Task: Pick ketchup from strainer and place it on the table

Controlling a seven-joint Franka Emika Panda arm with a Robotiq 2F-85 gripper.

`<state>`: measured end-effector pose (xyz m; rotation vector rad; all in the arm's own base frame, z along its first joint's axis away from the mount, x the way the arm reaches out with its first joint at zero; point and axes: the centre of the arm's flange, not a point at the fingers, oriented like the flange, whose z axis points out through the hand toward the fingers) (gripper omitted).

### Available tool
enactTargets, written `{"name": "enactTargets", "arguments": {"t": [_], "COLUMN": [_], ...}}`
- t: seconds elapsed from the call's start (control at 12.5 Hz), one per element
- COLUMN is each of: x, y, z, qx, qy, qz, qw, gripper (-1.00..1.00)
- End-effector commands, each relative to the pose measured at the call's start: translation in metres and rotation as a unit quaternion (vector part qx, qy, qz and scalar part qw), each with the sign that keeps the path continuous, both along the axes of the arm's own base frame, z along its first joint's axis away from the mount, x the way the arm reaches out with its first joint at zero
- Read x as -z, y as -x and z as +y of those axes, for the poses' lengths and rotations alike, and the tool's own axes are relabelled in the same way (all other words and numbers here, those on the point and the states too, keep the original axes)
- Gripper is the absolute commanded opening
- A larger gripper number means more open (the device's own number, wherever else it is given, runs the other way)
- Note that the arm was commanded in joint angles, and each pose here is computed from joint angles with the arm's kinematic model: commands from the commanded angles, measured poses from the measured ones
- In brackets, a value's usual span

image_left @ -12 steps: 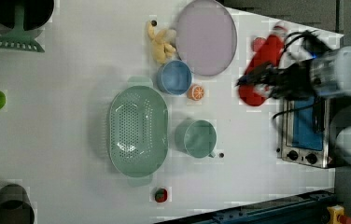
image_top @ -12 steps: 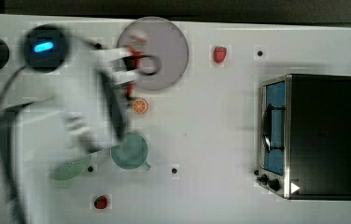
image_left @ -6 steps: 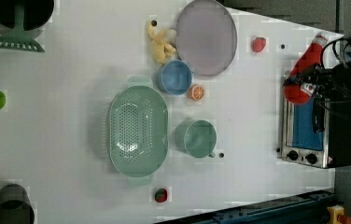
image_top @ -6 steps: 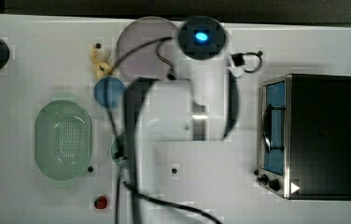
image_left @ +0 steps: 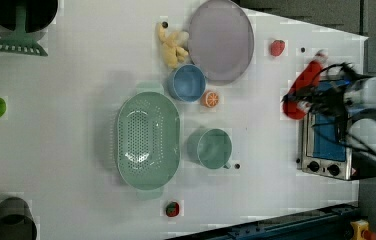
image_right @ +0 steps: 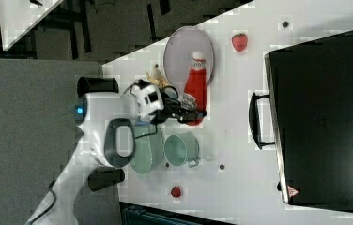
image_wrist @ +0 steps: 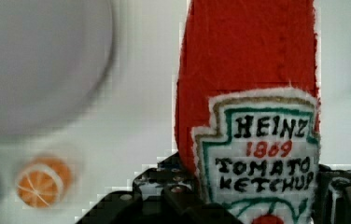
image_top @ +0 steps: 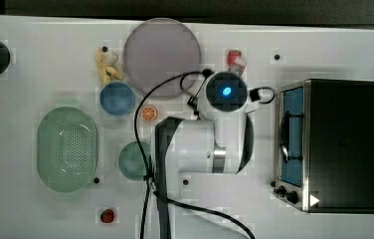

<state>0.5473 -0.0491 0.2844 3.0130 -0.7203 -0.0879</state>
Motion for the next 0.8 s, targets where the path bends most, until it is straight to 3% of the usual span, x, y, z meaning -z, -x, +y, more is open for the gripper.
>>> {"name": "enactTargets", "arguments": {"t": [0.08, 0.32, 0.4, 0.56, 0.8], "x": [0.047, 0.088, 0.088, 0.062, -0.022], "y": [0.017, 0.024, 0.022, 0.014, -0.006], "z": [0.021, 0.022, 0.023, 0.024, 0.025], "qx": [-0.039, -0.038, -0.039, -0.041, -0.041], "qy": [-0.016, -0.026, -0.027, -0.021, -0.002], "qz": [0.007, 0.004, 0.001, -0.022, -0.088], "qw": [0.999, 0.999, 0.999, 0.999, 0.995], "gripper": [0.26, 0.89, 1.0, 1.0, 1.0]}}
